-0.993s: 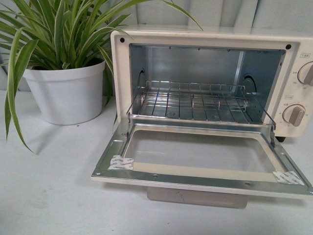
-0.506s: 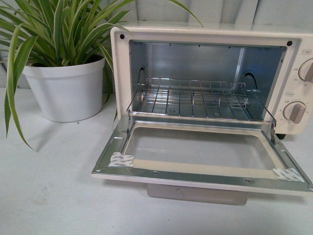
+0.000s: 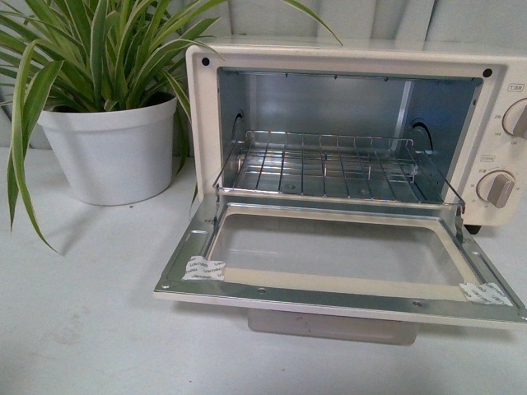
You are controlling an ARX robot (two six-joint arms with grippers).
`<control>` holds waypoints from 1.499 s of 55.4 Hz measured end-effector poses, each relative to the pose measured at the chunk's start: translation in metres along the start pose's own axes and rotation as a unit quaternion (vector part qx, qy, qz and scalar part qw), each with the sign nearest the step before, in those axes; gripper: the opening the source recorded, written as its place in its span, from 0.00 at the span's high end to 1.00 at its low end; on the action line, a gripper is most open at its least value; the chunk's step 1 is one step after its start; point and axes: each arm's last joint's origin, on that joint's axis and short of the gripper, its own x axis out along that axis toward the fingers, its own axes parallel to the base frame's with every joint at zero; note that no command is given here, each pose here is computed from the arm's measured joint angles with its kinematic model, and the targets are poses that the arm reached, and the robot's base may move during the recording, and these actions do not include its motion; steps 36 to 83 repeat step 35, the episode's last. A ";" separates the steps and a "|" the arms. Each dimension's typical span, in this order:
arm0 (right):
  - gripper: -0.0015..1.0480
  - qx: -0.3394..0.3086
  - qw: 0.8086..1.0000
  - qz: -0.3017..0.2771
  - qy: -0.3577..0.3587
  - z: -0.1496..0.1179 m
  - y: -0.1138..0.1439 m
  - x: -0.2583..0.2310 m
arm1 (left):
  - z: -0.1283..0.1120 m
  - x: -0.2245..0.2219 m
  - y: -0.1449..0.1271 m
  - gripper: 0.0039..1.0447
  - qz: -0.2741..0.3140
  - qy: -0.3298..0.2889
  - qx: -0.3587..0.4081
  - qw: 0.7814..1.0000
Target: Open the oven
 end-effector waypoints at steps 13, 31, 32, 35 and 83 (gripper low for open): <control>0.09 0.000 1.000 0.000 0.000 0.000 0.000 0.000 | 0.000 0.000 0.000 0.06 0.000 0.000 0.000 1.000; 0.09 0.000 1.000 0.000 0.000 0.000 0.000 0.000 | 0.000 0.000 0.000 0.06 0.000 0.000 0.000 1.000; 0.09 0.000 1.000 0.000 0.000 0.000 0.000 0.000 | 0.000 0.000 0.000 0.06 0.000 0.000 0.000 1.000; 0.09 0.000 1.000 0.000 0.000 0.000 0.000 0.000 | 0.000 0.000 0.000 0.06 0.000 0.000 0.000 1.000; 0.09 0.000 1.000 0.000 0.000 0.000 0.000 0.000 | 0.000 0.000 0.000 0.06 0.000 0.000 0.000 1.000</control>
